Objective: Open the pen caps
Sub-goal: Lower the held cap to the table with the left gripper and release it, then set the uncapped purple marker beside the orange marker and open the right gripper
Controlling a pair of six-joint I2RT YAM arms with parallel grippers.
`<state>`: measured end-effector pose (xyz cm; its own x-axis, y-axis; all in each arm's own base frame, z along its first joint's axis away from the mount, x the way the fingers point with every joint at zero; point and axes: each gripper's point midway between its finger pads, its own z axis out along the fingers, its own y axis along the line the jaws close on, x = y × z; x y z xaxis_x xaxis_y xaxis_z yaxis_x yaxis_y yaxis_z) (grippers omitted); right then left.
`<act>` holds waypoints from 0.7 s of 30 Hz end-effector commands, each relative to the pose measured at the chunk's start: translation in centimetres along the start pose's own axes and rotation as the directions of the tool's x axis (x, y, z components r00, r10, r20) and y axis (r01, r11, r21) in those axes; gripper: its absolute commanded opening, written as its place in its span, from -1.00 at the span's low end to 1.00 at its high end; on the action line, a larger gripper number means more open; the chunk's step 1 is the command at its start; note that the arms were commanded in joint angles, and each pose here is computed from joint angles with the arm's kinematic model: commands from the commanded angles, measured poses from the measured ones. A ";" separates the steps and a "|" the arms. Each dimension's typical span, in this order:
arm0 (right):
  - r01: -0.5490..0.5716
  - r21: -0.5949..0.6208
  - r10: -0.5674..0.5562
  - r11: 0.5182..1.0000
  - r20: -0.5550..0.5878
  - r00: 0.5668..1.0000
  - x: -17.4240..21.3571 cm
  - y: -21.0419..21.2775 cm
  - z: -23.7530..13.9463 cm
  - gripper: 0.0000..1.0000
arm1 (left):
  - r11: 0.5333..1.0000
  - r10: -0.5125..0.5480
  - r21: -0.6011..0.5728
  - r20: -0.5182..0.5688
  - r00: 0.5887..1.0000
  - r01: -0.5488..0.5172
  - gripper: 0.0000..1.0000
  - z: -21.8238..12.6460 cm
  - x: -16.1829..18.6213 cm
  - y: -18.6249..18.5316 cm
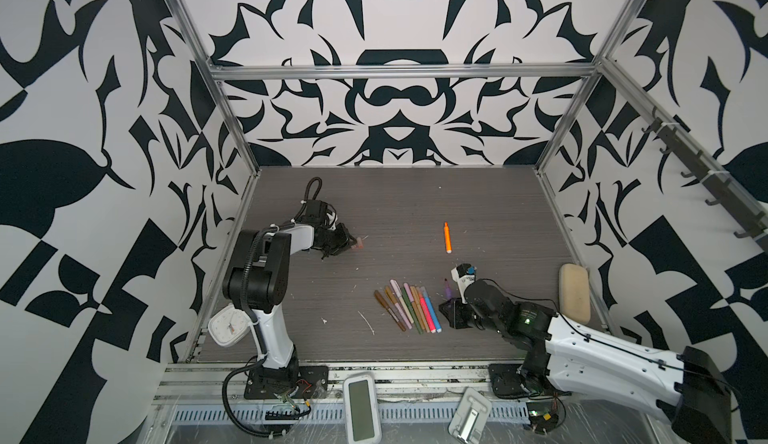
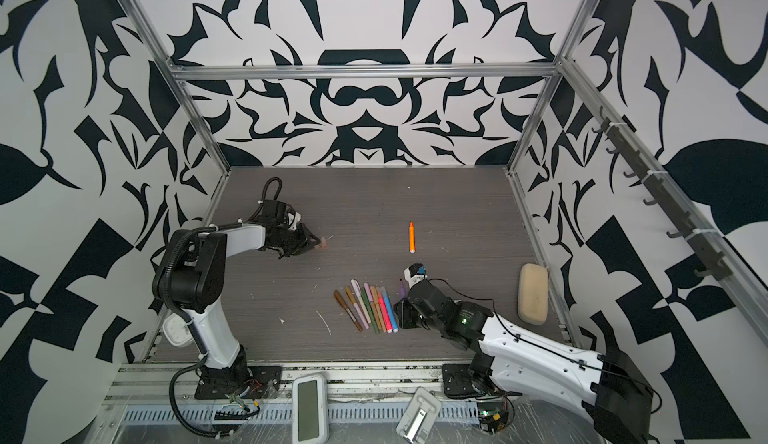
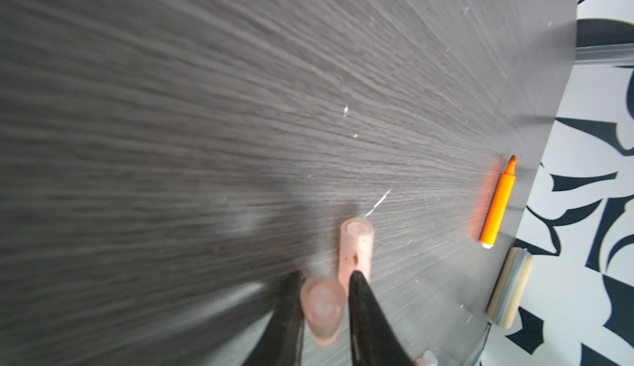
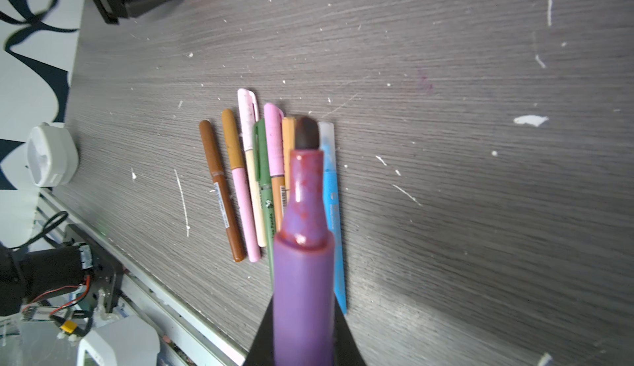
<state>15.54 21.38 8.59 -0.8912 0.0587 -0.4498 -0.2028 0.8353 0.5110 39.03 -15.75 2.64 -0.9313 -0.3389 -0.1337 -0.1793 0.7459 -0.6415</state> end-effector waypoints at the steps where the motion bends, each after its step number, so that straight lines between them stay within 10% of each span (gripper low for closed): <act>1: 0.023 -0.027 -0.021 0.999 0.042 0.999 -1.5 1.4 -0.5 -1.00 | 0.986 -0.087 -0.148 -0.102 0.991 0.072 -0.36 1.2 3.3 4.2; 10: 0.073 0.032 -0.074 0.997 0.011 0.997 -3.4 0.9 -1.6 -1.00 | 0.990 -0.073 -0.128 -0.078 0.994 0.062 -0.31 -0.3 3.1 2.9; 21: -0.024 0.117 0.030 0.993 -0.054 0.998 -15.2 -6.8 -0.4 -1.00 | 1.000 0.012 0.016 0.014 1.000 -0.012 -0.34 -9.3 4.6 -3.9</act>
<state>29.46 14.59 13.30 -0.8895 0.1554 -0.4297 -0.0582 0.8942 0.4438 34.76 -14.53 8.73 -0.9223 -0.3492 -0.1658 -0.1769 0.7626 -0.6223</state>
